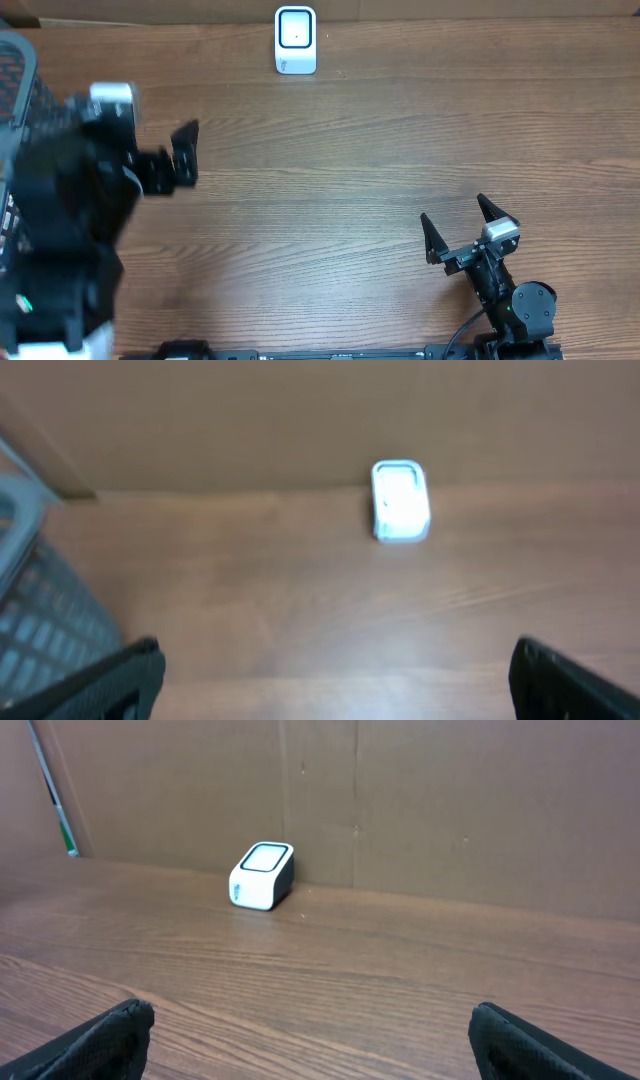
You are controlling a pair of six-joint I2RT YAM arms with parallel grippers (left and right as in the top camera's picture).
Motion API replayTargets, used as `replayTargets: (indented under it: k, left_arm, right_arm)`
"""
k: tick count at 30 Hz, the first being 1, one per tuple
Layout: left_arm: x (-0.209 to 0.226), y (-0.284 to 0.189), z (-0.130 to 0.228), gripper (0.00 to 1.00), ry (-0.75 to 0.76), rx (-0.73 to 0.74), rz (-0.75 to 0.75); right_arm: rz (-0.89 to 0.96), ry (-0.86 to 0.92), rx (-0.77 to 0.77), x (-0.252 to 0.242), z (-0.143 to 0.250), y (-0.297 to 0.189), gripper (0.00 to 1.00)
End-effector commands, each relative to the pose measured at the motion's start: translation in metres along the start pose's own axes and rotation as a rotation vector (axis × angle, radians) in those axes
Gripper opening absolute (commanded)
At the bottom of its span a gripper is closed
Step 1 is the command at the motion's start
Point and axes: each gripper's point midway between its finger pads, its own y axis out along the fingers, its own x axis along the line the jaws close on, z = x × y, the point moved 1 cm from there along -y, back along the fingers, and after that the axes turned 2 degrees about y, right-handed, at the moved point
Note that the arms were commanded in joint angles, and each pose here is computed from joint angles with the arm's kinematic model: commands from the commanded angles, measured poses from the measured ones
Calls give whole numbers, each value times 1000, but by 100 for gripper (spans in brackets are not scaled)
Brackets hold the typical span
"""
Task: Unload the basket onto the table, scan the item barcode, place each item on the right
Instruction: 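Swing the left gripper over the grey basket and reach inside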
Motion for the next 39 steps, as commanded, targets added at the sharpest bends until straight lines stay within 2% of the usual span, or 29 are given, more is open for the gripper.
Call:
replayTargets:
  k: [1, 7, 11, 16, 19, 22, 26, 31, 39]
  left_arm:
    - [-27, -4, -39, 100, -28, 9, 169]
    - [-30, 33, -40, 100, -40, 112, 211]
    - [-13, 47, -41, 100, -59, 123, 145]
    - [54, 20, -70, 100, -229, 3, -31]
    - [129, -16, -75, 100, -441, -92, -227]
    - [197, -49, -57, 100, -606, -139, -446]
    - [256, -80, -20, 100, -759, -122, -663]
    - [296, -67, 23, 100, -895, -15, -730]
    - [350, -38, 86, 100, -932, 204, -919]
  right_arm:
    - [3, 0, -7, 0, 1, 0, 100]
    - [3, 0, -7, 0, 1, 0, 100]
    - [3, 0, -7, 0, 1, 0, 100]
    - [3, 0, -7, 0, 1, 0, 100]
    - [3, 0, -7, 0, 1, 0, 100]
    - [3, 0, -7, 0, 1, 0, 100]
    - [3, 0, -7, 0, 1, 0, 100]
    - [3, 0, -7, 0, 1, 0, 100]
    - [3, 0, -7, 0, 1, 0, 100]
